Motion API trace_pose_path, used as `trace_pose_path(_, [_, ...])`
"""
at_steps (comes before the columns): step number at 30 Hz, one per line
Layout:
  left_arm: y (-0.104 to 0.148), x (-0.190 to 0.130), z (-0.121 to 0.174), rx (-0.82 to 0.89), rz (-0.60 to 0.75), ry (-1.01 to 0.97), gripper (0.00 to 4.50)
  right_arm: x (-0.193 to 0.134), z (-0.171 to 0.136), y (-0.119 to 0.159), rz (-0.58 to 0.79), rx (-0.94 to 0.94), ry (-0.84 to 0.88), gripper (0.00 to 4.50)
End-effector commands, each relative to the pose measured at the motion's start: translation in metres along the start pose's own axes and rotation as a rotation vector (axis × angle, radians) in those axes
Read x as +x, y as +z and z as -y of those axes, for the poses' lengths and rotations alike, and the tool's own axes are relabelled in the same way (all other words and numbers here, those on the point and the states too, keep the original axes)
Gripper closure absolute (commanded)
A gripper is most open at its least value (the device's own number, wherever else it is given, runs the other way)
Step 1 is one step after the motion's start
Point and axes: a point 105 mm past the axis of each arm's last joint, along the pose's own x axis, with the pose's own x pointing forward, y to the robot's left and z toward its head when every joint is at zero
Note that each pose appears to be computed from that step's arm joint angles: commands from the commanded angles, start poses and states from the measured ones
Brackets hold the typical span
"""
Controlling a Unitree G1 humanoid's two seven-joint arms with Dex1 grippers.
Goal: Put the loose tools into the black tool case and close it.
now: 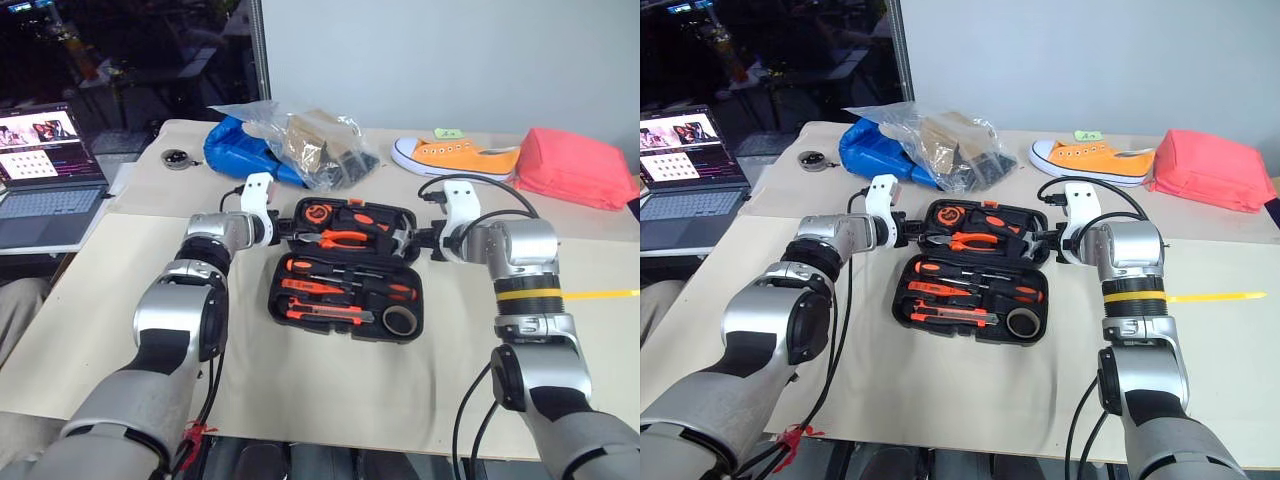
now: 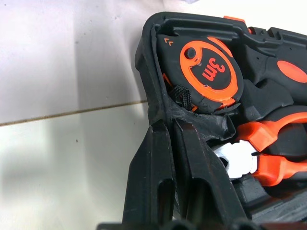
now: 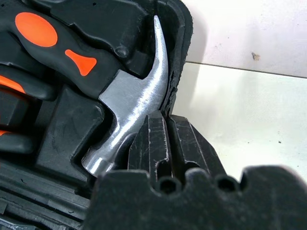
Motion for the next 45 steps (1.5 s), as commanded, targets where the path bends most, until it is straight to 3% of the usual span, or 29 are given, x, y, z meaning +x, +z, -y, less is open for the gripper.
trace_pose_path(1, [-0.005,-0.003,0.013,-0.021,-0.037,-0.085,4.5,-0.012,-0.012,-0.007,0.0,-0.05,0.05,4.46])
trace_pose_path(8, [-0.021,-0.031,0.022,-0.047,-0.041,-0.124,4.5,-0.04,-0.021,-0.017,0.085,-0.089,0.096,4.46])
trace_pose_path(13, [-0.018,-0.045,0.029,0.044,0.083,-0.142,4.5,-0.046,-0.03,-0.008,0.252,-0.13,0.15,4.46])
trace_pose_path(18, [0.002,-0.059,0.036,0.211,0.285,-0.168,4.5,-0.056,-0.04,0.017,0.53,-0.218,0.219,4.46])
trace_pose_path(22, [0.008,-0.076,0.051,0.495,0.427,-0.209,4.5,-0.076,-0.046,0.026,0.761,-0.326,0.222,4.46])
trace_pose_path(26, [-0.002,-0.089,0.05,0.689,0.492,-0.197,4.5,-0.085,-0.044,0.008,0.822,-0.399,0.227,4.46])
trace_pose_path(31, [-0.031,-0.096,0.037,0.901,0.465,-0.171,4.5,-0.093,-0.041,-0.03,0.835,-0.49,0.233,4.46])
trace_pose_path(39, [-0.057,-0.108,0.014,1.055,0.405,-0.153,4.5,-0.103,-0.038,-0.081,0.798,-0.721,0.258,4.46])
trace_pose_path(43, [-0.076,-0.143,-0.01,0.979,0.291,-0.203,4.5,-0.118,-0.024,-0.096,0.749,-0.87,0.252,3.23])
trace_pose_path(44, [-0.079,-0.154,-0.016,0.947,0.262,-0.211,3.81,-0.12,-0.019,-0.099,0.734,-0.892,0.241,2.96])
trace_pose_path(45, [-0.081,-0.166,-0.021,0.924,0.232,-0.22,3.56,-0.123,-0.014,-0.103,0.702,-0.929,0.231,2.53])
